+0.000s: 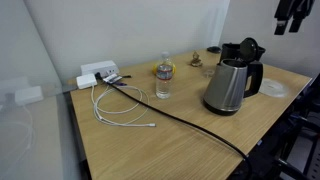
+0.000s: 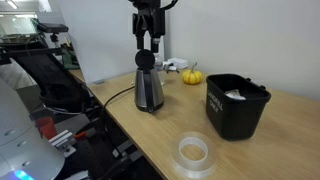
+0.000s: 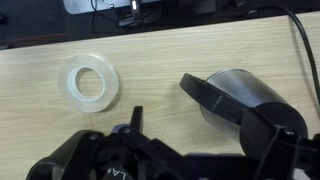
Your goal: Move the water bottle to the right side of the table
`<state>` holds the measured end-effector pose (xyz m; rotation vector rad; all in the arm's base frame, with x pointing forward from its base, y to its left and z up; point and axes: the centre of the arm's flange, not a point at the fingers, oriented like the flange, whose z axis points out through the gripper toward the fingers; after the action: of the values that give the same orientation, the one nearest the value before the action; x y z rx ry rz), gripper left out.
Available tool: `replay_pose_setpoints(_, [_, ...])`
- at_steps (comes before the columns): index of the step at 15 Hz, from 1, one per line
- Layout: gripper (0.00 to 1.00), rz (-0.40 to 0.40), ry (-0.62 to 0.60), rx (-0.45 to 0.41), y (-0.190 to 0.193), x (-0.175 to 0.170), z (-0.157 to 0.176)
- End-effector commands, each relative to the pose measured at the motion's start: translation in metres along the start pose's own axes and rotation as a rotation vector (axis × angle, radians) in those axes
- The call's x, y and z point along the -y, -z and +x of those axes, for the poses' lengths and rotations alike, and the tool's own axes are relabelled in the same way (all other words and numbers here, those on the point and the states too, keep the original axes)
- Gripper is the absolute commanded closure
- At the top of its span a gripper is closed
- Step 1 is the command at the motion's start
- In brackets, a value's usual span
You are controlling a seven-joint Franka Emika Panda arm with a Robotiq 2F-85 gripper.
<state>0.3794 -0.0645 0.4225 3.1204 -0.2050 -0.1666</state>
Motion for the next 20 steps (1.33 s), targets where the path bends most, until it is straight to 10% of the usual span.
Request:
replay_pose_setpoints(1, [0.00, 0.000, 0.000, 0.000, 0.000, 0.000, 0.000])
replay_pose_setpoints(12, [0.00, -0.234, 0.283, -0.284, 0.077, 0.085, 0.067])
replay_pose_setpoints(20, [0.00, -0.165, 0.534, -0.391, 0.068, 0.166, 0.094])
